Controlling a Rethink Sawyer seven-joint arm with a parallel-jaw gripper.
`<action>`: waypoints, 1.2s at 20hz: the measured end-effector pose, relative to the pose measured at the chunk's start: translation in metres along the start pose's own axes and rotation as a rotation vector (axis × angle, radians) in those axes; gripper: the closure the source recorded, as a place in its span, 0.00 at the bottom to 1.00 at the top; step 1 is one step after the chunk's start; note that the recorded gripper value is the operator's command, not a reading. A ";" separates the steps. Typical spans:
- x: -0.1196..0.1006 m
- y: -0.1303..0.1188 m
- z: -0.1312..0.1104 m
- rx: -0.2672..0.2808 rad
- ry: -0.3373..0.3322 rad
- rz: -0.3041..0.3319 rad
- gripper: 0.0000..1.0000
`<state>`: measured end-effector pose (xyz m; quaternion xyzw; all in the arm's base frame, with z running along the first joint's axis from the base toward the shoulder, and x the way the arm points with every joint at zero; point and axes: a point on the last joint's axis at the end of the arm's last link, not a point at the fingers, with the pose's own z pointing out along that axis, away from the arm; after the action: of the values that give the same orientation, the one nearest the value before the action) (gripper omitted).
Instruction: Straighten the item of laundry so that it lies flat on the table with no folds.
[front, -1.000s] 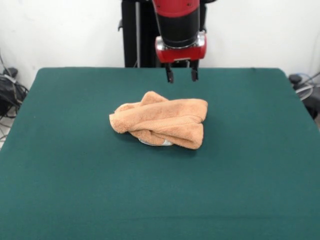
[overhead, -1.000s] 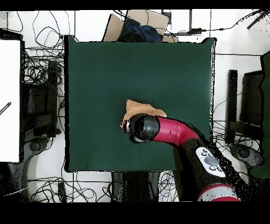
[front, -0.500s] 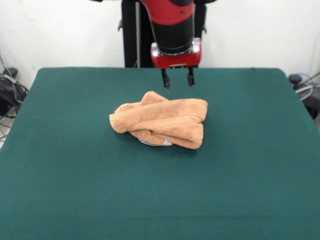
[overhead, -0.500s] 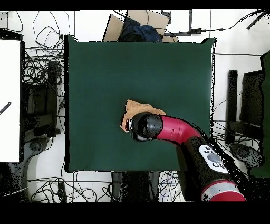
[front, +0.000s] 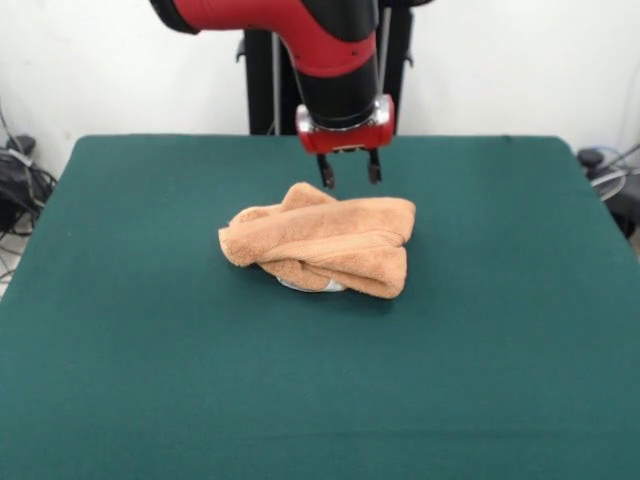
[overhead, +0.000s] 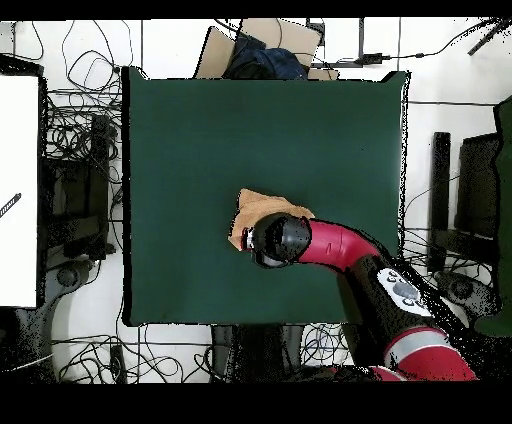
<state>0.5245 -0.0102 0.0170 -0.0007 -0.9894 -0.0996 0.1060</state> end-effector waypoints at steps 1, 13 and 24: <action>0.001 0.000 0.001 0.000 0.003 -0.002 0.00; 0.009 0.007 0.019 0.000 0.033 -0.035 0.00; 0.009 0.008 0.019 0.000 0.034 -0.036 0.00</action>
<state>0.5123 0.0010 0.0021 0.0188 -0.9873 -0.1014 0.1209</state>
